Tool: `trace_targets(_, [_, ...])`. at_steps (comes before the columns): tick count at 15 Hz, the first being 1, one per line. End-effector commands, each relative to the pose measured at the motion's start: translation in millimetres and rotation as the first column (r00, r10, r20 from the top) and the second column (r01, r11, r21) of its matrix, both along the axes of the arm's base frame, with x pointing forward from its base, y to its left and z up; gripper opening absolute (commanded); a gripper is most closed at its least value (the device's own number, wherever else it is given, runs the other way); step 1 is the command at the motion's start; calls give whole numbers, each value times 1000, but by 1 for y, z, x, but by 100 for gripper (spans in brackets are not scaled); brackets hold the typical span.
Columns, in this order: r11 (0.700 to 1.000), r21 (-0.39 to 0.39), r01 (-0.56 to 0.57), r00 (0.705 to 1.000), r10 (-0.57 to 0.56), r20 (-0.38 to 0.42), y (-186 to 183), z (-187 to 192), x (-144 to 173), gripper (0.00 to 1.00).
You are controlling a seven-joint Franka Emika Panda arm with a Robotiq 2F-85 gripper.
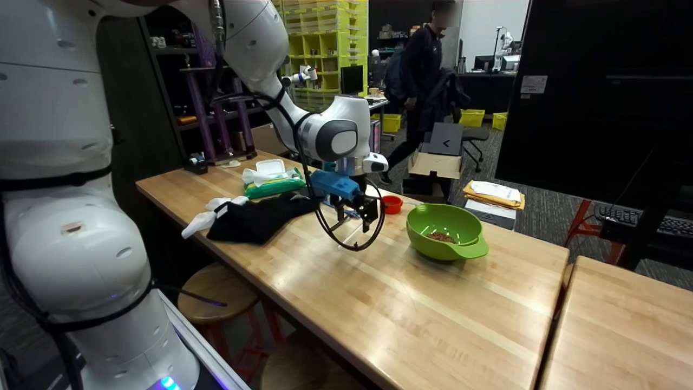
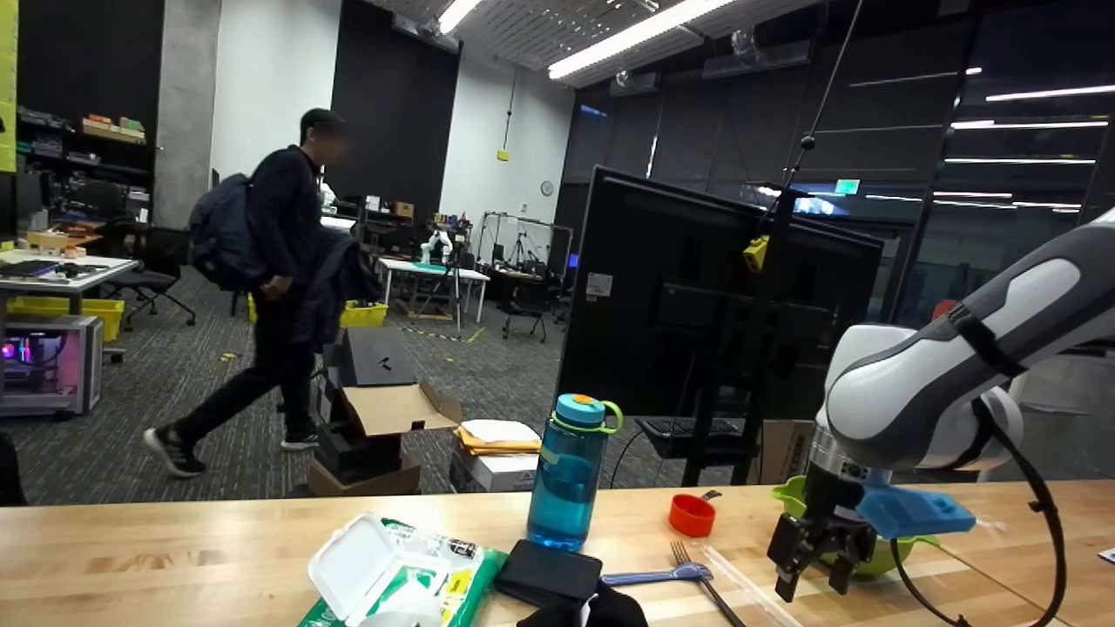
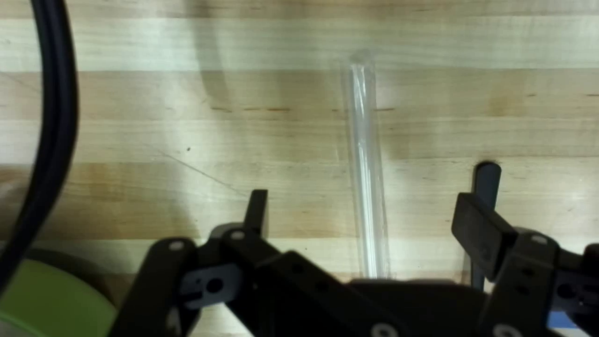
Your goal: Pick up the clear straw and put it in the lime green bowl
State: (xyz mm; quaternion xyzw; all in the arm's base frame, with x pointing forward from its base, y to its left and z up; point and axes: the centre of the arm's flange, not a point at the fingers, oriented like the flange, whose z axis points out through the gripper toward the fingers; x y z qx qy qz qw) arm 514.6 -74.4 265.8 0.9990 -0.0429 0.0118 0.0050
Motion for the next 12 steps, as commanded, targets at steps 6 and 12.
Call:
trace_targets(6, [998, -57, -14, 999, 12, -30, 1, 1, 11, 100])
trace_targets(12, [999, -36, -23, 998, 21, -56, 1, 2, 11, 100])
